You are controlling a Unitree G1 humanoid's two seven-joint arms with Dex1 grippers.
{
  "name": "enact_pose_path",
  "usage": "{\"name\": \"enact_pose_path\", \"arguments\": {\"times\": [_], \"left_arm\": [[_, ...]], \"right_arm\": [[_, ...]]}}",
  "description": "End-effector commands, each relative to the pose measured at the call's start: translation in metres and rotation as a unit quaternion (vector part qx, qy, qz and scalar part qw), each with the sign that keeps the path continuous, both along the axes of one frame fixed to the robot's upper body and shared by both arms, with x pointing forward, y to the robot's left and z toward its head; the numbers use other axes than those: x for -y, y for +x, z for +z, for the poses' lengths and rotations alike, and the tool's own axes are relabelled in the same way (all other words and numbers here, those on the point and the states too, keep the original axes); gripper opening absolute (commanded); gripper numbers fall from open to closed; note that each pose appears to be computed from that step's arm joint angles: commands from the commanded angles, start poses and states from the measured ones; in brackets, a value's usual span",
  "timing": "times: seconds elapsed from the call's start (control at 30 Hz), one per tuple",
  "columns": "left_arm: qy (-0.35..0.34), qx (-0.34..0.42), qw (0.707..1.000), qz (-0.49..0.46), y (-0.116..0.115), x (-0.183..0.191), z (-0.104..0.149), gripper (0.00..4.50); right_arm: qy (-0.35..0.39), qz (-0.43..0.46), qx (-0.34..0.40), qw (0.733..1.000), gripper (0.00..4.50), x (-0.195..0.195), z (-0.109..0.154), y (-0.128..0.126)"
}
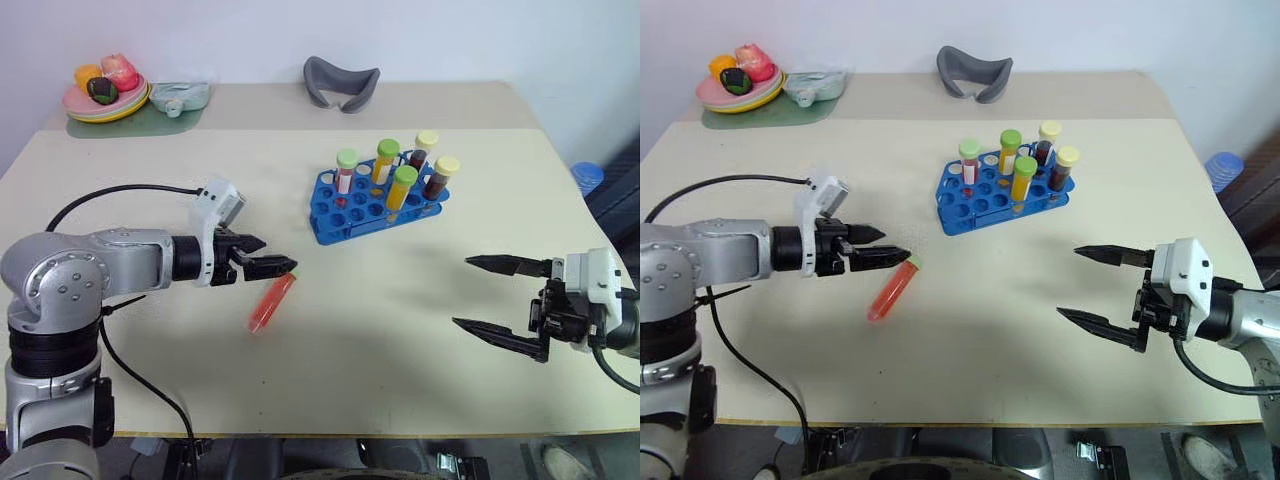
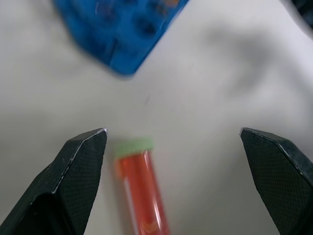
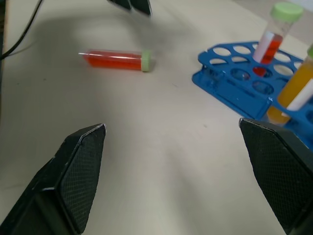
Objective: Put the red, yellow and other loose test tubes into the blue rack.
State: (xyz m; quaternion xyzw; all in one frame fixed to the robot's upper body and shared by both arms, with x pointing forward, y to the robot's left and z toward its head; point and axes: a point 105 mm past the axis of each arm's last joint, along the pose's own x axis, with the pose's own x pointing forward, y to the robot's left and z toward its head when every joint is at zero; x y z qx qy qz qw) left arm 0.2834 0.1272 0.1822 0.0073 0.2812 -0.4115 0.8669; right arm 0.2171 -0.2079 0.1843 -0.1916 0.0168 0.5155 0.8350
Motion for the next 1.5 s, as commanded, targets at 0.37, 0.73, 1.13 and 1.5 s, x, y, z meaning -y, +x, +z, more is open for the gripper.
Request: {"name": "enact_pose_path", "arguments": {"times": [0.37,0.73,1.13,1.5], "left_arm": [[0.172,0.032,0.984,0.047,0.019,-0.004,0.018,4.47],[0.162,-0.098,0.982,0.015,0.007,0.003,-0.002,4.47],[0.197,-0.143,0.969,0.039,0.011,0.009,-0.019,4.47],[0.24,-0.165,0.954,0.064,0.03,0.018,-0.036,4.47]], "right_arm": [[-0.005,0.01,0.038,0.999,4.45,-0.008,0.003,0.013],[-0.006,0.006,0.036,0.999,4.45,-0.009,0.0,0.012],[0.009,0.002,0.037,0.999,4.45,-0.017,-0.004,0.014],[0.013,-0.009,0.045,0.999,4.45,-0.017,-0.004,0.011]]}}
